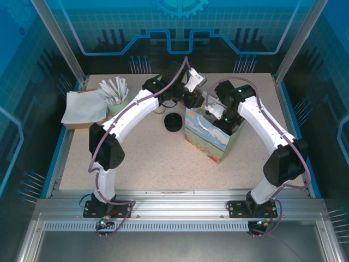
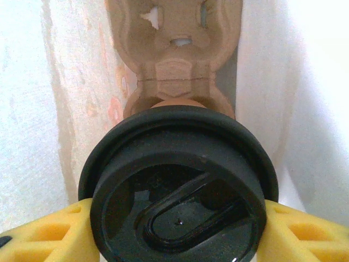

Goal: Pack the takeout coffee

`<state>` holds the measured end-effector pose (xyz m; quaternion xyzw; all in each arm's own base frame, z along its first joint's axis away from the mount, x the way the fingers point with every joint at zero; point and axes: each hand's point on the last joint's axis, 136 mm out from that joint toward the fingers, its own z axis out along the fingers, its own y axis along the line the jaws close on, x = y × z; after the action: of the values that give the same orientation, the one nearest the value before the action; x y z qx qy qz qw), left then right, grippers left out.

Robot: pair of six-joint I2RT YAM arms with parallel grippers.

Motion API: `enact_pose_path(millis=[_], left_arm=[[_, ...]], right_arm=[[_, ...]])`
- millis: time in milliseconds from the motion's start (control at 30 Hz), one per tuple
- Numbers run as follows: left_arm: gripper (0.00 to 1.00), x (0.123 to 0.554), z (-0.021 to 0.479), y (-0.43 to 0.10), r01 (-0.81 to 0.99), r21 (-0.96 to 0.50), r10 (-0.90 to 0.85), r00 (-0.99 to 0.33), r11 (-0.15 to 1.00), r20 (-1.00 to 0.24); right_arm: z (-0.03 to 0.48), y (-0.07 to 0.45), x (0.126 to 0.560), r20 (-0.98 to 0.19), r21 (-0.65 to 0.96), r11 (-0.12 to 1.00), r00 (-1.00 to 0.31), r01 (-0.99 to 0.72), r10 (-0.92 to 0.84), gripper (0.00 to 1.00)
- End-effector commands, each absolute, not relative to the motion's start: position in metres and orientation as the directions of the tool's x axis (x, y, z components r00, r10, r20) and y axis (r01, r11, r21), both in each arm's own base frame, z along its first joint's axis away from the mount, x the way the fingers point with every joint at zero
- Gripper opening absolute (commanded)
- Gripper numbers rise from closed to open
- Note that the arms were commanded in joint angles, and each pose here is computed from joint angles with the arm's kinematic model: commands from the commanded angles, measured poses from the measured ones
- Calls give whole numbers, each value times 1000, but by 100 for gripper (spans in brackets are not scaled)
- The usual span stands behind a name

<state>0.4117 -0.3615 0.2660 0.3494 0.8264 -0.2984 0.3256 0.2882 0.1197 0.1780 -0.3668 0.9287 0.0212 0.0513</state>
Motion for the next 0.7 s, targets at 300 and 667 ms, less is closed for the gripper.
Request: enact_pose_path(millis=[300, 667], left_arm=[[29, 412, 274, -361, 781, -256, 386, -529, 570, -756], [29, 411, 274, -360, 781, -256, 387, -530, 570, -754]], right_arm=[[169, 111, 289, -65, 4, 743, -742, -669, -667, 36], [157, 111, 292, -47, 7, 750, -750, -661, -660, 36]])
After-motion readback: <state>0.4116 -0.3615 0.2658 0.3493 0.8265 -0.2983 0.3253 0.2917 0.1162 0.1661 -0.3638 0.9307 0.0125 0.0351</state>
